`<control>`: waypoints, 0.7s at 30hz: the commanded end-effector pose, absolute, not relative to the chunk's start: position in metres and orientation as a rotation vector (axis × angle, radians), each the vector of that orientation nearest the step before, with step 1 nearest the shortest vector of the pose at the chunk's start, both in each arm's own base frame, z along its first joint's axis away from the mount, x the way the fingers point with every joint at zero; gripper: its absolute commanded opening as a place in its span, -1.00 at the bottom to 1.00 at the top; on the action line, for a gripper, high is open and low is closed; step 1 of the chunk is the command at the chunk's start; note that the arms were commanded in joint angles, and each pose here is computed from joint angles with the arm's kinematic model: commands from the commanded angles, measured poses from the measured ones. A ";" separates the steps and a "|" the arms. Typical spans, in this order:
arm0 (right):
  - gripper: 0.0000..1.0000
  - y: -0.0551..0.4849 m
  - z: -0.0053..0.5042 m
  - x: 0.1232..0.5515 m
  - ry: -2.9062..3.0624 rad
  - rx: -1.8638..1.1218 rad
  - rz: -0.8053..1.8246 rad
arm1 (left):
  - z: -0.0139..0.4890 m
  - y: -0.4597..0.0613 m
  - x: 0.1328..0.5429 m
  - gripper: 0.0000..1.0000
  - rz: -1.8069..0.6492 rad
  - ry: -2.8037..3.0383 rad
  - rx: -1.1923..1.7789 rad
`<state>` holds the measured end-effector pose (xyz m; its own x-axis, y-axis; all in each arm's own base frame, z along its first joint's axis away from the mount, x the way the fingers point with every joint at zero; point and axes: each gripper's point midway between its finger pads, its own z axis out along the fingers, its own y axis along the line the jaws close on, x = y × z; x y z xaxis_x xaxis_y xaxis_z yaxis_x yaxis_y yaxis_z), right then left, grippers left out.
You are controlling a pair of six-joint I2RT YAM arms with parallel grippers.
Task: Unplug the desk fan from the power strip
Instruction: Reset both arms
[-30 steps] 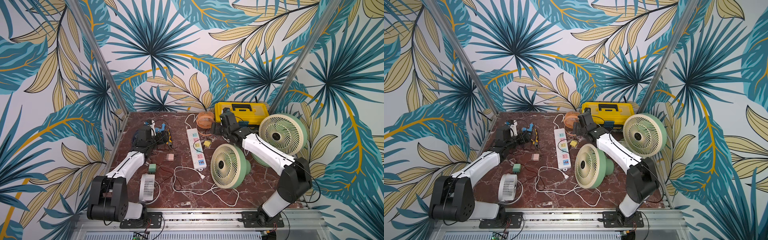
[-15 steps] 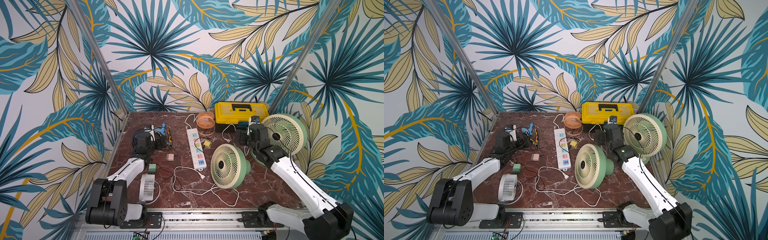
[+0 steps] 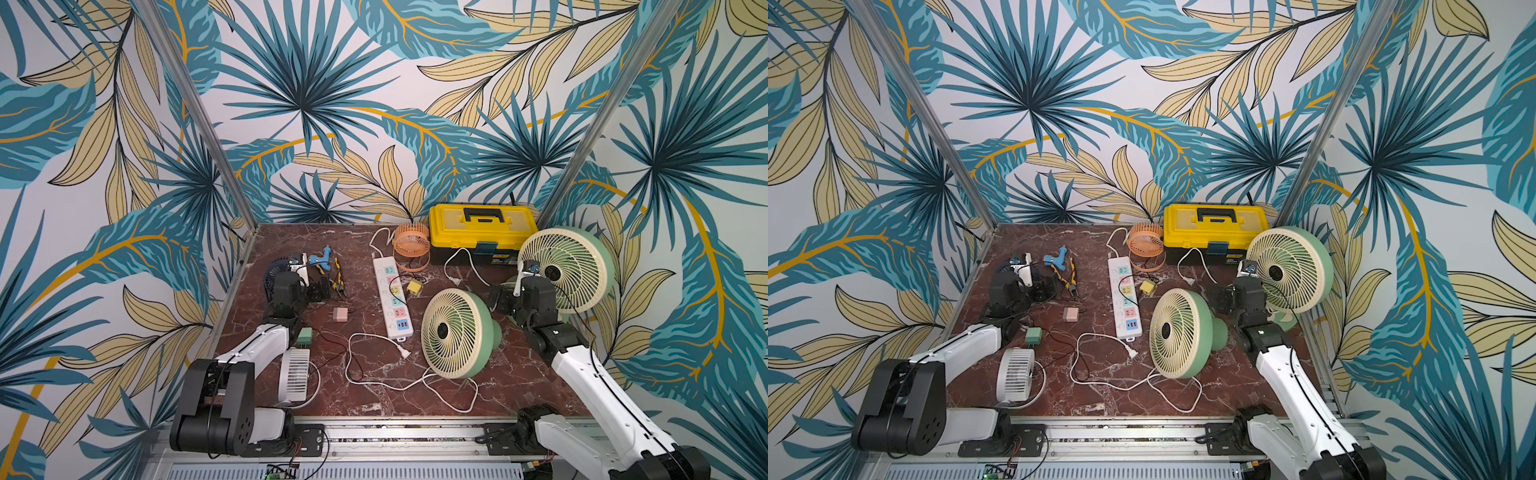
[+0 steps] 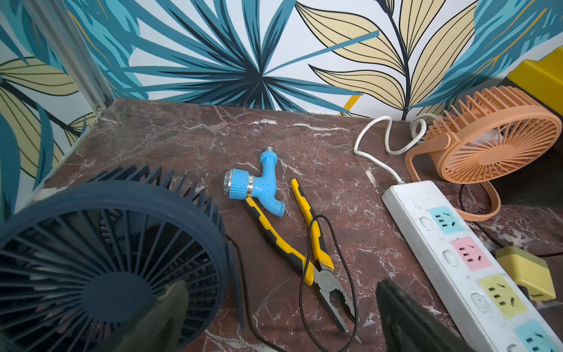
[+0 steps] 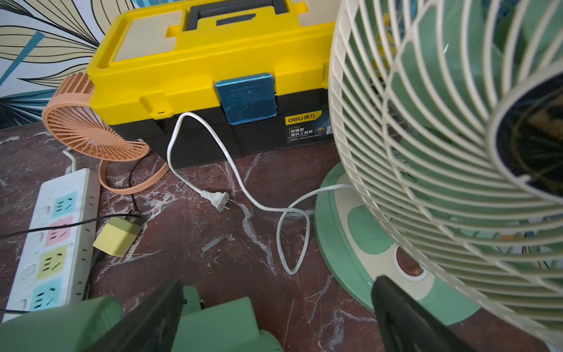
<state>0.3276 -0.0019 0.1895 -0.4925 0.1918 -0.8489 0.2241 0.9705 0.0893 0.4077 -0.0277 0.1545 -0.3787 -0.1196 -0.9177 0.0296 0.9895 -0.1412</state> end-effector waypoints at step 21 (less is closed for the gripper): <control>0.99 -0.028 0.130 0.362 1.925 0.163 -0.110 | 0.164 -0.032 0.395 1.00 -0.160 1.861 0.031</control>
<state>0.3513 -0.0319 0.1185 -0.4240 0.1011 -0.9000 0.2098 0.9777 0.0110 0.3971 -0.0336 0.1526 -0.3423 -0.0735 -0.9367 0.0881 0.9900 -0.1099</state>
